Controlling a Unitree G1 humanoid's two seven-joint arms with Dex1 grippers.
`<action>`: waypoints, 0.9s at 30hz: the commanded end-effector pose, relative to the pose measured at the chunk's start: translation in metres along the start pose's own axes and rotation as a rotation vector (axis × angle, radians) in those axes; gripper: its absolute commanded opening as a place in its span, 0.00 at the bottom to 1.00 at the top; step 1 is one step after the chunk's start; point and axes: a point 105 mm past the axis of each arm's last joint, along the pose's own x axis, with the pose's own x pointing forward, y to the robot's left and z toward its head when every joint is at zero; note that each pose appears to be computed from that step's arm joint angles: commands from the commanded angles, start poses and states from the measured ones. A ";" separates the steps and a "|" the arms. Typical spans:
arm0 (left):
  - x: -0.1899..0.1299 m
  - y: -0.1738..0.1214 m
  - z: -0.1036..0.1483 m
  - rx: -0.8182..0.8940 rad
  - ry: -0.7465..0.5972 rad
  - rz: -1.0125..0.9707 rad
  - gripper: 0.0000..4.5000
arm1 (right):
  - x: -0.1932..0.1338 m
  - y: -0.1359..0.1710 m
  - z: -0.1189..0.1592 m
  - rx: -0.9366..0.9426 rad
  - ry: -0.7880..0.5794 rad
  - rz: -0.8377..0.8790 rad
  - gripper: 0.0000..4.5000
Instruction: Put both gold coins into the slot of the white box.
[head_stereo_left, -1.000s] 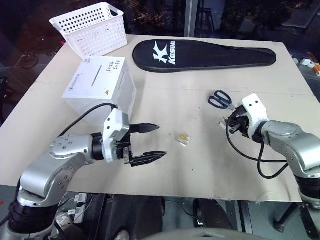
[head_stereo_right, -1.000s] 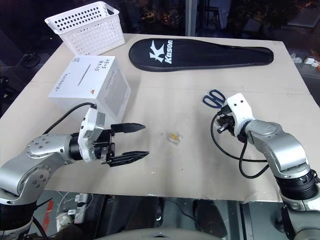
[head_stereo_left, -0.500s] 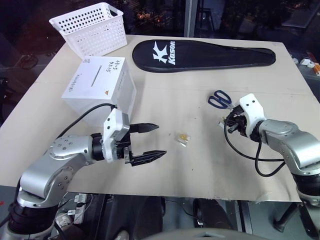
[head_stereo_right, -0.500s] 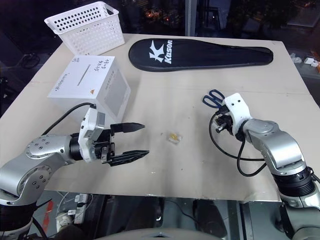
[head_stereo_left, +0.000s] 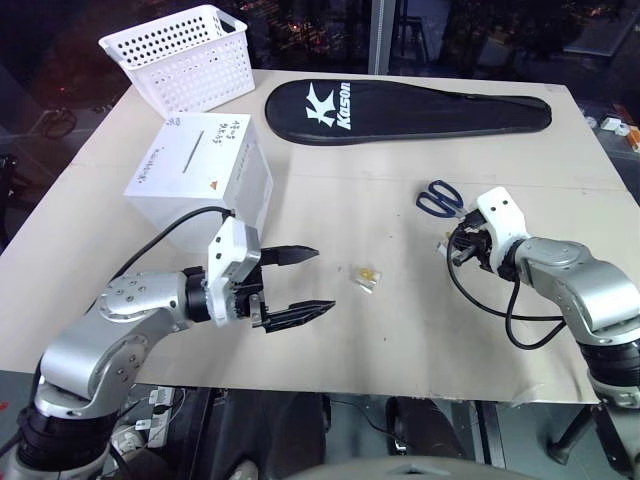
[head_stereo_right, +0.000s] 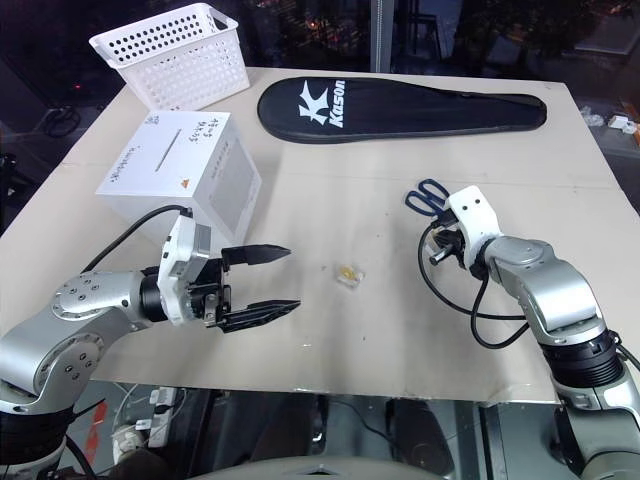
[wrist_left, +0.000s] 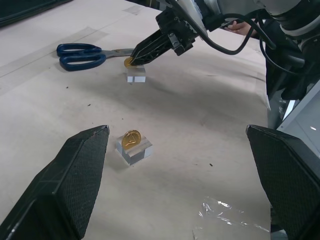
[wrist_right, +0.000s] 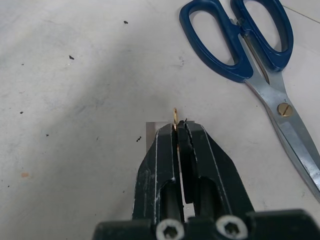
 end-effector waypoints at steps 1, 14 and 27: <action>0.002 0.003 0.023 -0.038 -0.114 0.016 1.00 | -0.018 -0.002 0.023 0.003 -0.117 0.029 0.00; 0.029 0.015 0.076 -0.248 -0.303 -0.122 0.60 | -0.106 0.078 0.112 0.153 -0.572 0.694 0.00; 0.037 0.009 0.089 -0.283 -0.308 -0.247 0.12 | -0.128 0.095 0.128 0.174 -0.611 0.777 0.00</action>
